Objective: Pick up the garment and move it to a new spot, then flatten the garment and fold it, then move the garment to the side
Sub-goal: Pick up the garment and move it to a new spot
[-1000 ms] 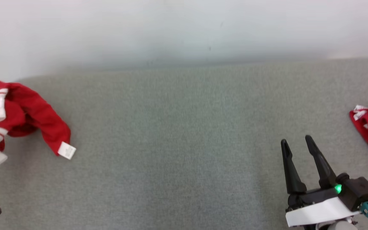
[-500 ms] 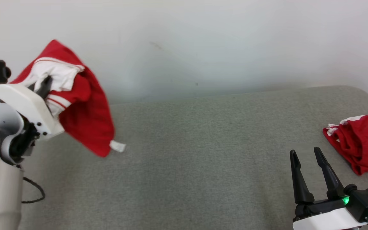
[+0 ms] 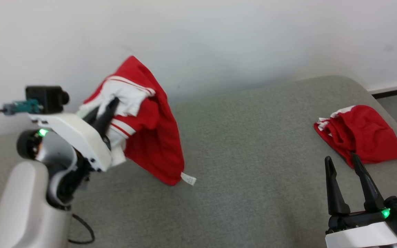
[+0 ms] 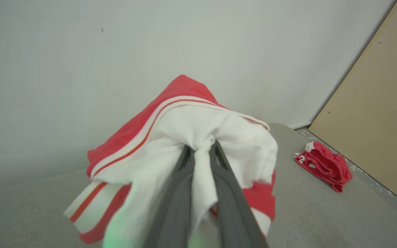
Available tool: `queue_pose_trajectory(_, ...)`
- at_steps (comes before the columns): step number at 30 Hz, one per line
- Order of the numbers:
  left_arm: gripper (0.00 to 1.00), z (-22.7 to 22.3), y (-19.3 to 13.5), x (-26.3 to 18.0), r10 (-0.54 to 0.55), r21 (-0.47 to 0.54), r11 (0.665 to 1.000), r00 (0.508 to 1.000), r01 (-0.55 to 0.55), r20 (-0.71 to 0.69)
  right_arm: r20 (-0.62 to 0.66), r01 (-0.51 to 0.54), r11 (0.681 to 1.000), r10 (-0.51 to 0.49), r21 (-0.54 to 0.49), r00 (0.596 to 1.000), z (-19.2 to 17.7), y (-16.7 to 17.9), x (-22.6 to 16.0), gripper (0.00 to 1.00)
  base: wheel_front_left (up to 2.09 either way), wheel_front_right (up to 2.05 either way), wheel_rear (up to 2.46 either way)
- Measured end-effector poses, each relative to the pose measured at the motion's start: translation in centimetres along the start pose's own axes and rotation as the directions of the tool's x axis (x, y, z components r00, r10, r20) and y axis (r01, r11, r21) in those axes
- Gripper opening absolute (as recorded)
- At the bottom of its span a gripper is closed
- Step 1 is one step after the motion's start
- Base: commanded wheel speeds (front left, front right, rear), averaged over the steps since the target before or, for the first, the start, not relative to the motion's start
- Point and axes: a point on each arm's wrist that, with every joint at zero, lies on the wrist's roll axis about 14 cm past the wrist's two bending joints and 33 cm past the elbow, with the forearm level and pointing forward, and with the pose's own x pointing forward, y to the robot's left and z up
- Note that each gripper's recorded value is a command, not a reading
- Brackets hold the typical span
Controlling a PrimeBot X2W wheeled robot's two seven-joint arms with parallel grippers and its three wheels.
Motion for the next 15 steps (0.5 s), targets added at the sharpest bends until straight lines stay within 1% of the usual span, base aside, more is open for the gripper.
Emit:
queue_pose_trajectory(3,0.00,-2.3,-1.5,0.9,-0.030,-0.035,0.999,1.000,0.030,-0.005,-0.006,0.029,0.999,-0.029,-0.015,1.000,-0.1,-1.0,-0.3,1.00,0.00,0.00,0.00)
queue_pose_trajectory(6,0.00,-6.0,-2.5,1.4,-0.047,-0.077,0.996,0.998,0.044,-0.046,-0.021,0.043,0.999,-0.044,-0.024,0.999,-0.5,-1.5,-0.4,1.00,0.00,0.00,0.00)
queue_pose_trajectory(11,0.00,-13.9,-4.6,0.8,-0.069,-0.087,0.995,0.984,0.055,-0.165,-0.041,0.054,0.998,-0.055,-0.029,0.998,-1.1,-1.8,-0.5,1.00,0.00,0.00,0.00)
queue_pose_trajectory(12,0.00,-15.3,-5.3,0.6,-0.080,-0.102,0.993,0.980,0.062,-0.181,-0.047,0.055,0.998,-0.056,-0.030,0.997,-1.3,-1.9,-0.6,1.00,0.00,0.00,0.00)
queue_pose_trajectory(15,0.00,-18.5,-6.6,-0.1,-0.094,-0.084,0.993,0.971,0.077,-0.220,-0.061,0.049,0.998,-0.050,-0.028,0.997,-1.8,-1.7,-0.5,1.00,0.00,0.00,0.00)
